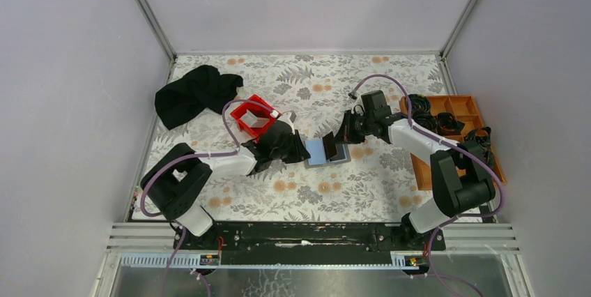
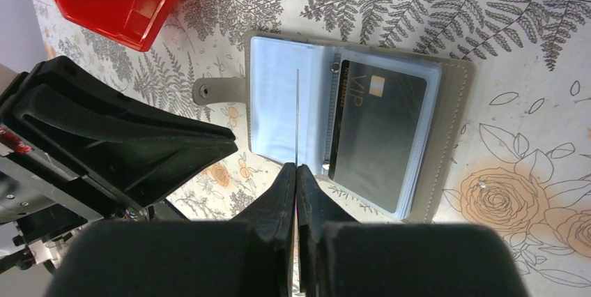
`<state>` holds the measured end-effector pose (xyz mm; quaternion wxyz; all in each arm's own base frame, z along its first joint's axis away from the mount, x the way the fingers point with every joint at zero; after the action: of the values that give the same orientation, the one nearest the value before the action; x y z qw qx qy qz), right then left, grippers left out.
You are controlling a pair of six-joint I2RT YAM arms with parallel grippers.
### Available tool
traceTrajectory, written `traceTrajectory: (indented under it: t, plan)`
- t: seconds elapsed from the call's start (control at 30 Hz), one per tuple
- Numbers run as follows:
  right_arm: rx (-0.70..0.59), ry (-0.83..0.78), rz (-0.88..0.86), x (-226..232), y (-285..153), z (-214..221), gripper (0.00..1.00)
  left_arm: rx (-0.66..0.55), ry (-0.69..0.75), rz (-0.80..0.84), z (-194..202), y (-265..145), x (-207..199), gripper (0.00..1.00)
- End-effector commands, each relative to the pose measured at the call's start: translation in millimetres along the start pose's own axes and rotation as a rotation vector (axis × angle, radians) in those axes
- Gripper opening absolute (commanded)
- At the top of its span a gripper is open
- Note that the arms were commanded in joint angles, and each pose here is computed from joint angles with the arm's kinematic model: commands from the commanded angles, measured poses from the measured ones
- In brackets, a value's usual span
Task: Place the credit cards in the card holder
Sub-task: Insert the credit card into the card holder.
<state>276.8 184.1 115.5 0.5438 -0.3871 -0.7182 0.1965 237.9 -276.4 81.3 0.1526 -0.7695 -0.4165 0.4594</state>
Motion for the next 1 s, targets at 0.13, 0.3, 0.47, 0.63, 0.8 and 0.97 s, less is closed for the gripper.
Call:
traceTrajectory:
  t: [0.13,0.3,0.47,0.63,0.8,0.97]
  plan:
    - [-0.041,-0.043,0.003,-4,11,-12,0.0,0.015,0.034,-0.055,0,9,6,0.16]
    - [-0.033,-0.041,-0.001,-7,16,-12,0.0,0.031,0.036,-0.072,2,12,9,0.16]
    - [-0.029,-0.039,-0.015,-6,20,-14,0.0,0.039,0.038,-0.083,3,13,11,0.15]
    - [-0.022,-0.038,-0.019,-7,24,-14,0.0,0.047,0.04,-0.092,4,15,12,0.15]
    - [-0.018,-0.039,-0.026,-6,26,-14,0.0,0.052,0.043,-0.097,4,15,13,0.15]
    - [0.004,-0.03,-0.022,-10,33,-10,0.0,0.065,0.046,-0.108,7,16,16,0.15]
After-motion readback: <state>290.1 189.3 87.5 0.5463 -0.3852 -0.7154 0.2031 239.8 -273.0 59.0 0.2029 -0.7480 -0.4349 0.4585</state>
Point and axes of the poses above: each gripper's point midway between its finger pads, its own y axis out along the fingers, its own x axis along the line the jaws close on, z = x × y, the point moved 5 cm from there along -y, back along the fingers, and after that the axes turned 4 degrees about y, right-handed, at the moved point
